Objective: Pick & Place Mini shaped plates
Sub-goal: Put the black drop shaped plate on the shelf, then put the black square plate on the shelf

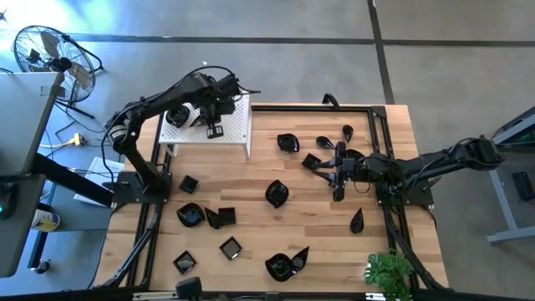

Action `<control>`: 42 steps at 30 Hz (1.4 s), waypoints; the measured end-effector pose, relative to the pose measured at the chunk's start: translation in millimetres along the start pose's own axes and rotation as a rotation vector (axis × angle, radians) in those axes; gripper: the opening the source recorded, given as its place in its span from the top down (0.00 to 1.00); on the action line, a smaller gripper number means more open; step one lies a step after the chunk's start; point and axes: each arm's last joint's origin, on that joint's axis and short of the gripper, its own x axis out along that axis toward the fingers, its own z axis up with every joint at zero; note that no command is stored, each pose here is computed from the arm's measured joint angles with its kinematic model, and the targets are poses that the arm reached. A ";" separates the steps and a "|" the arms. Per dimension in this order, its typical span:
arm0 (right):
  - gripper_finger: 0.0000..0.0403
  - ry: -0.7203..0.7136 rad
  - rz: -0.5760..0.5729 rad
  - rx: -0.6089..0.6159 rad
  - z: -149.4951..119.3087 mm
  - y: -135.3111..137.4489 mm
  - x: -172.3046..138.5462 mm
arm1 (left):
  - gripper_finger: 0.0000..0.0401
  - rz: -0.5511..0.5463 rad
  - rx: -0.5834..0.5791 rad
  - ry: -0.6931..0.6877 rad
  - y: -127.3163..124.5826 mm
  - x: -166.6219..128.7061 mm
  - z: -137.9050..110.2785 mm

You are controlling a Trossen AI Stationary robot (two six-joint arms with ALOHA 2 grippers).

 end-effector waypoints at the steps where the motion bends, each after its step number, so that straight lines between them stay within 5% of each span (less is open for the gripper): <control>1: 0.81 0.000 0.000 0.002 0.0 0.0 0.0 | 0.99 0.013 -0.016 0.002 3.3 0.7 -0.8; 11: 0.81 0.000 0.000 0.002 0.0 0.0 0.0 | 0.99 0.099 -0.109 0.002 23.8 4.4 -5.3; 22: 0.81 0.000 0.000 0.000 0.0 0.0 0.0 | 0.99 0.029 -0.153 -0.067 18.0 -19.3 -22.1; 31: 0.85 0.007 -0.048 0.002 -0.4 -1.4 0.0 | 1.00 -0.104 -0.197 -0.547 12.4 -52.7 -30.4; 38: 0.99 0.043 -0.240 0.055 -2.5 -6.7 -0.4 | 1.00 -0.135 -0.167 -0.963 -11.3 -40.2 -44.1; 42: 0.97 0.136 -0.329 0.071 3.8 -8.9 4.1 | 1.00 -0.122 -0.161 -1.090 -31.5 -25.8 -54.1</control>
